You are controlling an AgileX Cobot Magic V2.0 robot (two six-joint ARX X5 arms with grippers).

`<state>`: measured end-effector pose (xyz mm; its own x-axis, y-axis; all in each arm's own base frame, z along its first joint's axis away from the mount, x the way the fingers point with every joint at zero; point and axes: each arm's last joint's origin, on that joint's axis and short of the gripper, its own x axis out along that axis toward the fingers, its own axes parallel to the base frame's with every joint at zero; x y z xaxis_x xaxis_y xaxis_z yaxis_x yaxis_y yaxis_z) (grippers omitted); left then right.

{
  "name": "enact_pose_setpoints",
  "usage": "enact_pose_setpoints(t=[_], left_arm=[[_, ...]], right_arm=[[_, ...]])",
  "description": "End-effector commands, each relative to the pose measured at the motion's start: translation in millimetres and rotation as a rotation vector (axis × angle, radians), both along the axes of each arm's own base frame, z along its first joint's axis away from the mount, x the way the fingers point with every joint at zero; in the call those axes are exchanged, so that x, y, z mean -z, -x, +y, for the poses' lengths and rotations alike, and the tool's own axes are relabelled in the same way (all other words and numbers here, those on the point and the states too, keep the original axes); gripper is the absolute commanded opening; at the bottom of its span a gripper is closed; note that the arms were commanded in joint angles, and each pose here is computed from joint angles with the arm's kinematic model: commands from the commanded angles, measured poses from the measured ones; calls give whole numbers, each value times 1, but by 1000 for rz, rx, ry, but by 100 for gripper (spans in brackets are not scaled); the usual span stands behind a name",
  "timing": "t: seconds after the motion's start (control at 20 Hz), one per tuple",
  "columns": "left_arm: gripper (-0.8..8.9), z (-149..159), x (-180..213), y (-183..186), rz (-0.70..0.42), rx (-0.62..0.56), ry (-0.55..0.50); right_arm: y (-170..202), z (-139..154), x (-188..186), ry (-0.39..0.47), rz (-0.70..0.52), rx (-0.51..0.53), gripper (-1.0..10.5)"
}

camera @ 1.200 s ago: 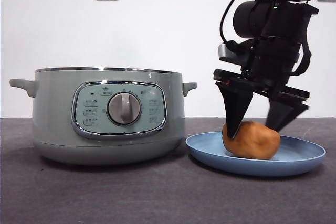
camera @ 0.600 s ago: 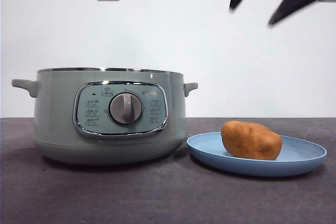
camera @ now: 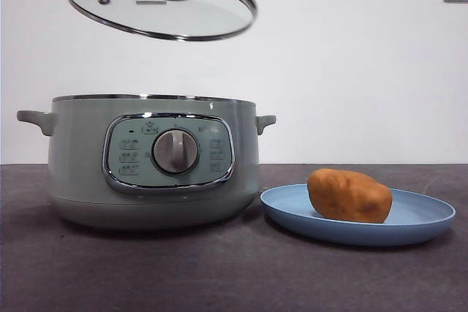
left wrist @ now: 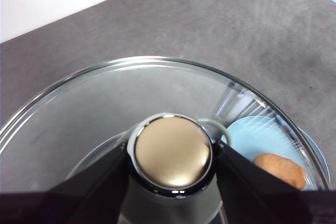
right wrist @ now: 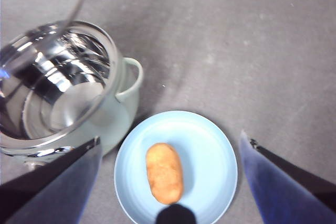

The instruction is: Take the potato out from the steamer,put the potato on the plate,close the lid

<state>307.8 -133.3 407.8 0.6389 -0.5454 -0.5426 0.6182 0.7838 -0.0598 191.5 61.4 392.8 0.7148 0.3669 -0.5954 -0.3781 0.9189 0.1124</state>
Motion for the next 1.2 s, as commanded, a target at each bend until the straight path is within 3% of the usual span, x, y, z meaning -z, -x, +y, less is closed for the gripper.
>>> enact_pose_setpoints(t=[0.05,0.45,1.2], left_arm=[[-8,-9,0,2,-57,13,25],[-8,-16,58,1,43,-23,-34],[-9,-4,98,2,150,-121,-133]], right_arm=[[0,0,0,3,-4,1,440],[0,0,0,4,-4,1,439],[0,0,0,3,-7,1,438]])
